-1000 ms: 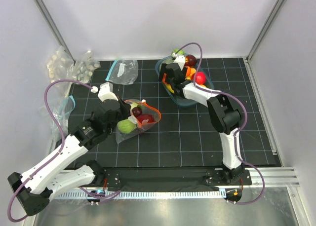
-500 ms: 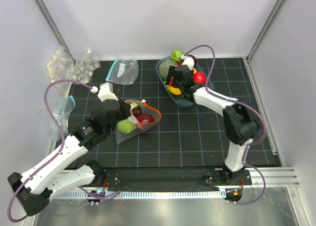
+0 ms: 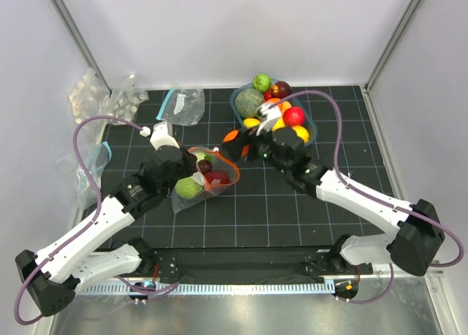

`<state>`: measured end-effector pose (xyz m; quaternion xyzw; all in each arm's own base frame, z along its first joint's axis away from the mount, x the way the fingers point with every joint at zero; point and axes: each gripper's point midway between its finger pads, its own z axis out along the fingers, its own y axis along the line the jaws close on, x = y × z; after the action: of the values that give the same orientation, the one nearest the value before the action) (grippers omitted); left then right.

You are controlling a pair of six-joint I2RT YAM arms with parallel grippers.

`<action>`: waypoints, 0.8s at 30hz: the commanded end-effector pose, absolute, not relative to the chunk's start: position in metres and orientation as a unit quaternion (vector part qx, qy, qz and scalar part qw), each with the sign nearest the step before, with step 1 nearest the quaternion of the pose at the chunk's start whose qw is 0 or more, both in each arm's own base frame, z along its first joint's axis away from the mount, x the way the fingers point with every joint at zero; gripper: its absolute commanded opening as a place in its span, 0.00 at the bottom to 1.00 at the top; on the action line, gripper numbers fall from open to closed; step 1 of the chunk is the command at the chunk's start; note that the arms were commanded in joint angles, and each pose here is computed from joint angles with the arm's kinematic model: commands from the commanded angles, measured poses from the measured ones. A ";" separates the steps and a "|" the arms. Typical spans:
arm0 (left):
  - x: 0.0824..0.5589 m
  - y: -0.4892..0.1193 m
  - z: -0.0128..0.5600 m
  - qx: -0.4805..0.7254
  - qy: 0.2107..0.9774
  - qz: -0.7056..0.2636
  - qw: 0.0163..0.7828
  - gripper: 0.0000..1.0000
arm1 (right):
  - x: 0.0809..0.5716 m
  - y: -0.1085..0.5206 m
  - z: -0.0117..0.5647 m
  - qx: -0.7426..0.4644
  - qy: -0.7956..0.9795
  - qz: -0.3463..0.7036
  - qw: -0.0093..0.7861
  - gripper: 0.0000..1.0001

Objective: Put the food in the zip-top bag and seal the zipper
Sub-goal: Place the fake fruit in the zipper food storage bag.

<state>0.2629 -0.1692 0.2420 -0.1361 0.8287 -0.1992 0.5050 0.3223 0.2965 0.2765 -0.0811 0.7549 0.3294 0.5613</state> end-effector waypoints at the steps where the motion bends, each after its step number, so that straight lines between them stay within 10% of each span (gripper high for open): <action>1: 0.269 -0.174 0.268 -0.136 0.809 -0.221 0.528 0.00 | 0.274 0.338 0.290 -0.207 0.704 0.391 0.555 0.54; 19: 0.267 -0.166 0.274 -0.144 0.801 -0.218 0.539 0.00 | 0.260 0.399 0.225 -0.288 0.721 0.406 0.483 0.55; 24: 0.268 -0.169 0.272 -0.141 0.804 -0.218 0.534 0.00 | 0.265 0.409 0.217 -0.274 0.729 0.385 0.495 1.00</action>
<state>0.2611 -0.1672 0.2458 -0.1295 0.8268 -0.1996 0.5096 0.2564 0.3969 0.1751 -0.2861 0.7651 0.3742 0.4390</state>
